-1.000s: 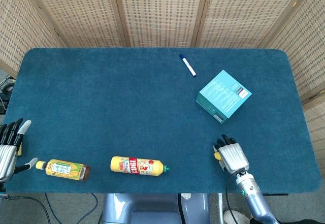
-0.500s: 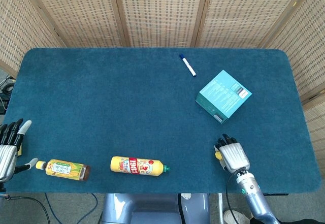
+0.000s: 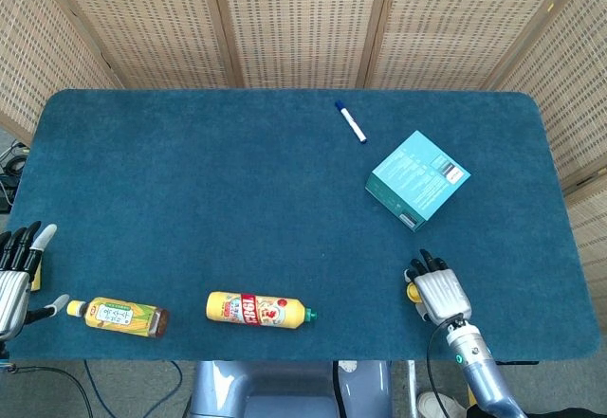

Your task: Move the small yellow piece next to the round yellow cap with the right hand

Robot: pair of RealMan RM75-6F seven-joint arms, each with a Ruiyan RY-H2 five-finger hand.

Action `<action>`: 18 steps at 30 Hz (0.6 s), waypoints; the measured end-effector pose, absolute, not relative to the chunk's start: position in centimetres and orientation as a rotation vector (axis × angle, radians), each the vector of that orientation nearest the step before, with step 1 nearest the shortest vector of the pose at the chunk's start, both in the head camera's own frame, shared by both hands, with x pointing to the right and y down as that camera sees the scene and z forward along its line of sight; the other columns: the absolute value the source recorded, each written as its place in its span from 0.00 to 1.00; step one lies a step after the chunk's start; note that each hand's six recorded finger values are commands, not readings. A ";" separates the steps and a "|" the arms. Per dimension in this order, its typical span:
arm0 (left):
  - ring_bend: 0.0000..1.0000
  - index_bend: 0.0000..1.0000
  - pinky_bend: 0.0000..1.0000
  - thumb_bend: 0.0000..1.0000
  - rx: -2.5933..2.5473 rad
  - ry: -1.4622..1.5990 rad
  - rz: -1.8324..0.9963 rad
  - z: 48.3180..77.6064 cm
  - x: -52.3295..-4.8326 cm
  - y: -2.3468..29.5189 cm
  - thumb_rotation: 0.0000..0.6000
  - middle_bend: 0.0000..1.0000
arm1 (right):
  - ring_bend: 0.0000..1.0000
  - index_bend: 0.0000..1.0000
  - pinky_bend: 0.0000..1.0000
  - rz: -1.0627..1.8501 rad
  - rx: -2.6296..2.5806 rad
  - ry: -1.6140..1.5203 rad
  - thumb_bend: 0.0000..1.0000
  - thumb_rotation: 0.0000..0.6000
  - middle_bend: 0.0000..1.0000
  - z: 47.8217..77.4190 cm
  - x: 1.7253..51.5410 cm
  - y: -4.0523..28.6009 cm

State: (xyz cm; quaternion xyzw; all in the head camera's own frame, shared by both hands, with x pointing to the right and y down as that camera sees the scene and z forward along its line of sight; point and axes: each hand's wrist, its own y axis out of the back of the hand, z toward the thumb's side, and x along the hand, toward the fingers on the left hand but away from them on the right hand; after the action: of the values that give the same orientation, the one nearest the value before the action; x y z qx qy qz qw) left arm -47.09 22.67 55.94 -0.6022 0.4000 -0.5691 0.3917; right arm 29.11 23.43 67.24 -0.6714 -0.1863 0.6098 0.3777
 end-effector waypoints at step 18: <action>0.00 0.00 0.00 0.06 -1.522 1.036 -1.448 55.7 -47.5 22.5 1.00 0.00 | 0.00 0.22 0.10 1.529 -1.649 -0.651 0.21 1.00 0.06 63.6 31.4 19.5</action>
State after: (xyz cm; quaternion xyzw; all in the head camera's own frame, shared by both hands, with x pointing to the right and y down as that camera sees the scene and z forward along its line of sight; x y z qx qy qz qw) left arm -47.46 22.54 55.75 -0.5986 0.4074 -0.5695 0.3890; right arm 31.44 19.54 63.61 -0.6486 -0.2563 0.6014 0.3898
